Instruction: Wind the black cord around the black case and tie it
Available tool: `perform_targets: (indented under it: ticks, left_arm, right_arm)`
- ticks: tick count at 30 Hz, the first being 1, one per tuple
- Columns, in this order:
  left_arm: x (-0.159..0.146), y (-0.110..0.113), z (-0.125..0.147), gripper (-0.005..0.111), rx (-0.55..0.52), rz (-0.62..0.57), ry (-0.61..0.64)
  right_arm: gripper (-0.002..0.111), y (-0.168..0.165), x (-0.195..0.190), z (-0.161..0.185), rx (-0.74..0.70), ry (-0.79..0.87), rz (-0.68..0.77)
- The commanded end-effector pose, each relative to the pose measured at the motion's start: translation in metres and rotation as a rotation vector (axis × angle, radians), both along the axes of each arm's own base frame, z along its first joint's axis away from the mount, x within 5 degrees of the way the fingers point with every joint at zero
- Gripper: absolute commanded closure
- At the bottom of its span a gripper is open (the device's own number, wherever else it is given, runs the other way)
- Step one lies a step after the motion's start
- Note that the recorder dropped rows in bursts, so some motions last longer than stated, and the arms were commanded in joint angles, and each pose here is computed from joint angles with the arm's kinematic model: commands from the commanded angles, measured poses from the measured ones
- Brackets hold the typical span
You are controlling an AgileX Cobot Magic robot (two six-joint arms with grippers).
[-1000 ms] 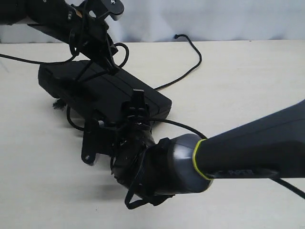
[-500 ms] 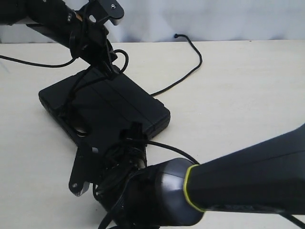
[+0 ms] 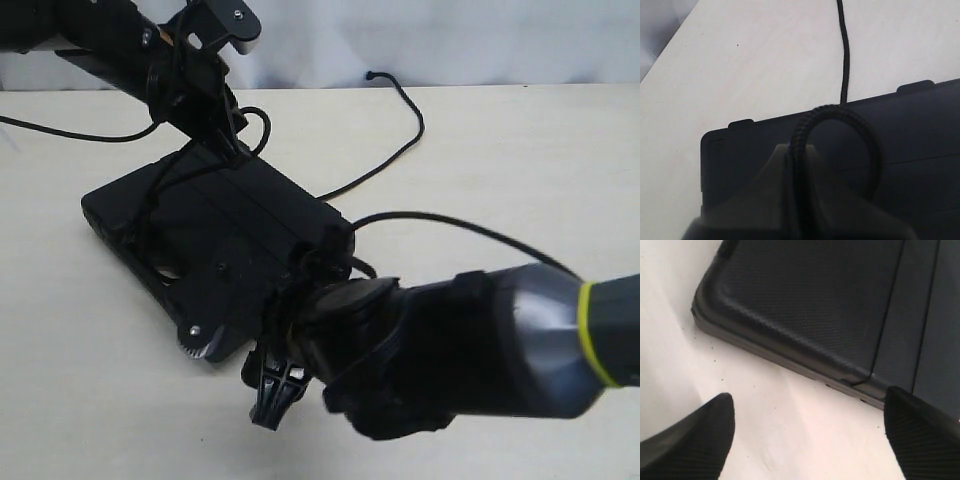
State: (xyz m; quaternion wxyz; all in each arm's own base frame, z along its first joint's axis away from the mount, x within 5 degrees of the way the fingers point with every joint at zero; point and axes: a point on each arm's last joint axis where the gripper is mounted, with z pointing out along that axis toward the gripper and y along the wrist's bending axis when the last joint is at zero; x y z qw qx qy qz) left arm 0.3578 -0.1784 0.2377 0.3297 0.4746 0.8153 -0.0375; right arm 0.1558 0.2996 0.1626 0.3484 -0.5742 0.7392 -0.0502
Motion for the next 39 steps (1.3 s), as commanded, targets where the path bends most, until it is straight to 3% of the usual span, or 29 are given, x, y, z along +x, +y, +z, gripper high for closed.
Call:
perform_targets:
  ticks: [1, 18, 26, 31, 33, 36, 39]
  left_arm:
    - [-0.002, -0.001, 0.002, 0.107, -0.02, 0.007, 0.005]
    - [-0.002, 0.0, 0.002, 0.107, -0.034, 0.018, 0.02]
    - [-0.001, 0.001, 0.002, 0.107, -0.033, 0.019, 0.017]
    - [-0.002, 0.0, 0.002, 0.107, -0.033, 0.018, 0.024]
    - [-0.002, 0.001, 0.001, 0.107, -0.031, 0.016, 0.031]
    - [-0.003, 0.001, 0.001, 0.107, -0.028, 0.014, 0.037]
    - [-0.003, 0.001, 0.001, 0.107, -0.028, 0.014, 0.037]
  right_arm:
    - [0.032, -0.017, 0.016, 0.012, 0.11, 0.051, -0.072]
    - [0.033, -0.068, 0.08, 0.021, 0.318, 0.189, -0.421]
    - [0.053, -0.093, 0.105, 0.023, 0.39, 0.204, -0.558]
    - [0.082, -0.101, 0.12, 0.033, 0.444, 0.187, -0.628]
    - [0.088, -0.106, 0.128, 0.038, 0.478, 0.18, -0.681]
    - [0.087, -0.113, 0.141, 0.048, 0.519, 0.16, -0.755]
    - [0.077, -0.118, 0.154, 0.054, 0.512, 0.14, -0.805]
